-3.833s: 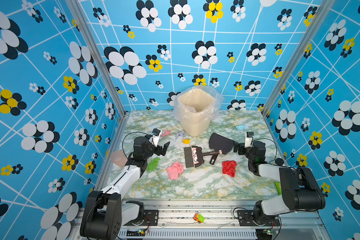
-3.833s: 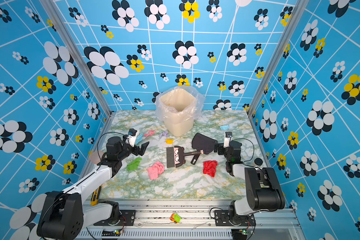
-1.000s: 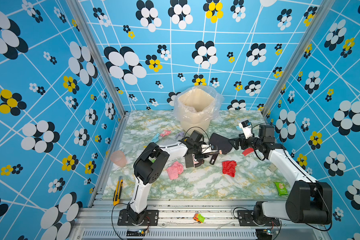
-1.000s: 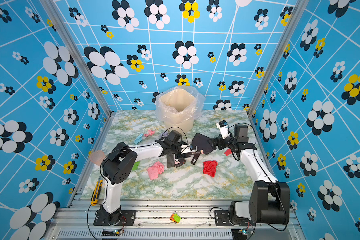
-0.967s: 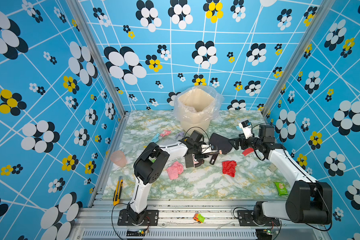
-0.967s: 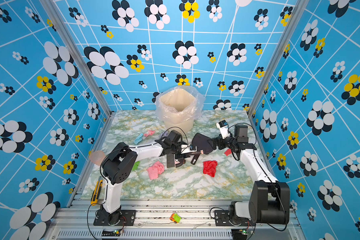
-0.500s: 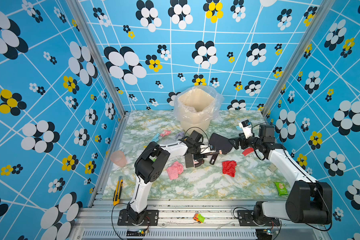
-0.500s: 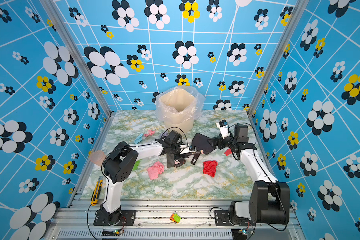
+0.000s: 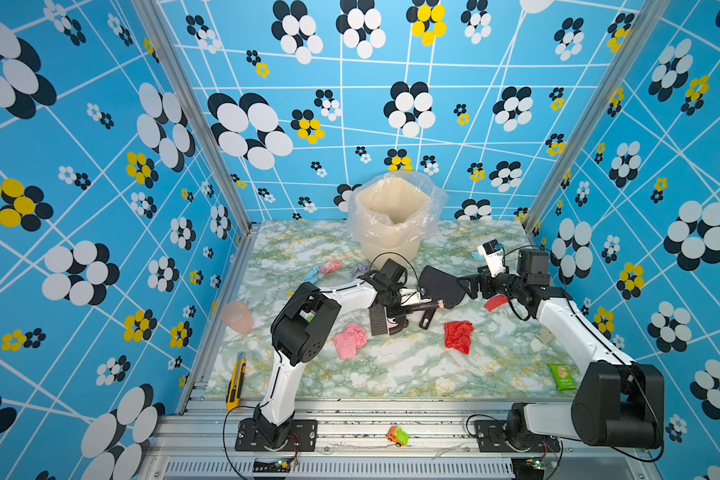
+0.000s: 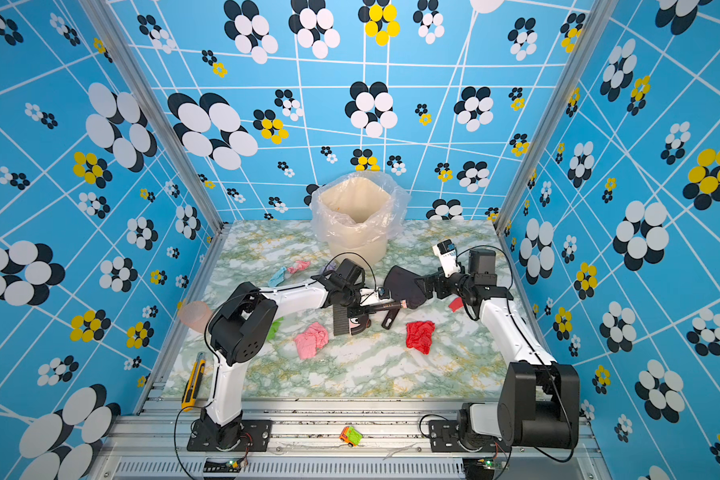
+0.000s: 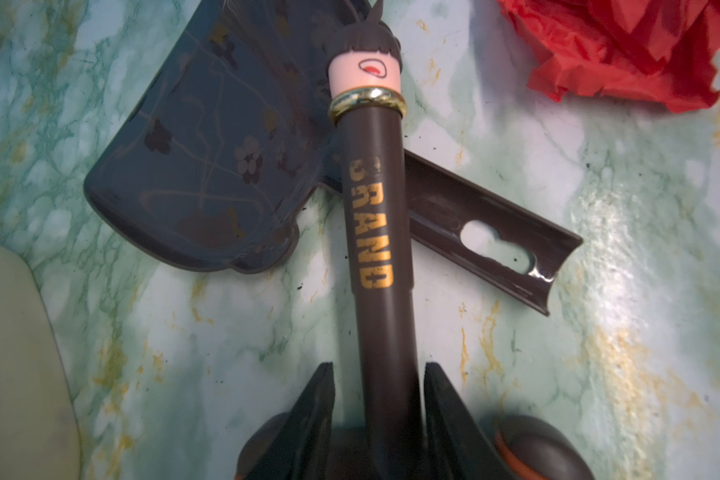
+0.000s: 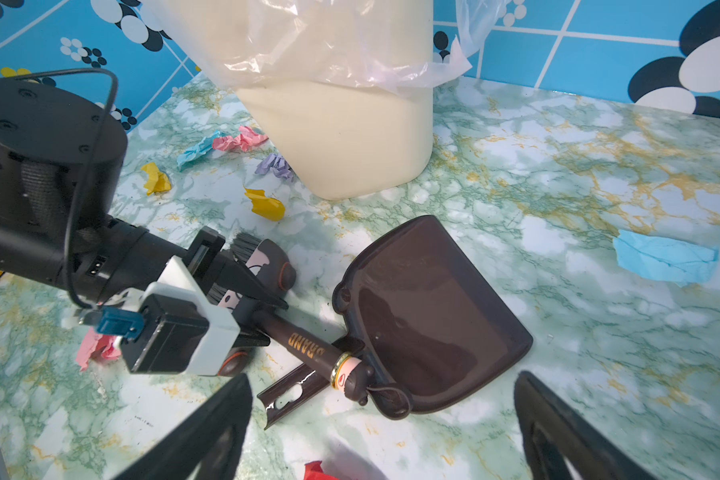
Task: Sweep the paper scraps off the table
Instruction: 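Close the left gripper on the brown brush handle and lift it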
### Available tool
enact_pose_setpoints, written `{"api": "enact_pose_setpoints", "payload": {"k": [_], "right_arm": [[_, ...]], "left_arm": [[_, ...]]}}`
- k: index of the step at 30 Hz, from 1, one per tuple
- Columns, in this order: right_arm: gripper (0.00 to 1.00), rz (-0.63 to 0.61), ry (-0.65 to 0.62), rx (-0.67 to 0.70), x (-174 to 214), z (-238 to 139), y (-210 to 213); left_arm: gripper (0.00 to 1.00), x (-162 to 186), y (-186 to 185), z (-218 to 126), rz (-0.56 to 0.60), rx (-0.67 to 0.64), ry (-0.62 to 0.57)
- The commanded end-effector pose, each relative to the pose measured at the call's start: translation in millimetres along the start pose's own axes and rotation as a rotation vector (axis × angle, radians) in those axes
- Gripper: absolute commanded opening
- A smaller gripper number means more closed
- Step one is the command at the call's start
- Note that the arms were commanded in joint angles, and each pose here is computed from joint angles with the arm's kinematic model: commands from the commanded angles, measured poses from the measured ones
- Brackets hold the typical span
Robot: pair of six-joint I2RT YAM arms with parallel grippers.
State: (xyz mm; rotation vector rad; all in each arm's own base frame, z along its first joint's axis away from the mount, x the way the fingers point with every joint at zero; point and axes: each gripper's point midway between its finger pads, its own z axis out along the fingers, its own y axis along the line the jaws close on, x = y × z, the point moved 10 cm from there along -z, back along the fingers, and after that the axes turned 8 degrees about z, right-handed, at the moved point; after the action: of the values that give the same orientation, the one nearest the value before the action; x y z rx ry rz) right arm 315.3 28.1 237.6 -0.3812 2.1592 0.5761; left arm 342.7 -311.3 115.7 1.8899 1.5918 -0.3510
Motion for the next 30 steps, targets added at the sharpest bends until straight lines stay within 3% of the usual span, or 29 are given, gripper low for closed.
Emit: {"api": "enact_pose_setpoints", "payload": {"k": [1, 19, 30], "right_arm": [[0.99, 0.014, 0.000, -0.016, 4, 2, -1], [0.99, 0.013, 0.001, -0.014, 7, 3, -3], [0.99, 0.012, -0.002, -0.018, 6, 3, -2]], "left_arm": [[0.39, 5, -1, 7, -0.028, 0.023, 0.050], [0.42, 1, -4, 13, -0.022, 0.036, 0.123], [0.33, 4, -5, 18, -0.043, 0.046, 0.116]]}}
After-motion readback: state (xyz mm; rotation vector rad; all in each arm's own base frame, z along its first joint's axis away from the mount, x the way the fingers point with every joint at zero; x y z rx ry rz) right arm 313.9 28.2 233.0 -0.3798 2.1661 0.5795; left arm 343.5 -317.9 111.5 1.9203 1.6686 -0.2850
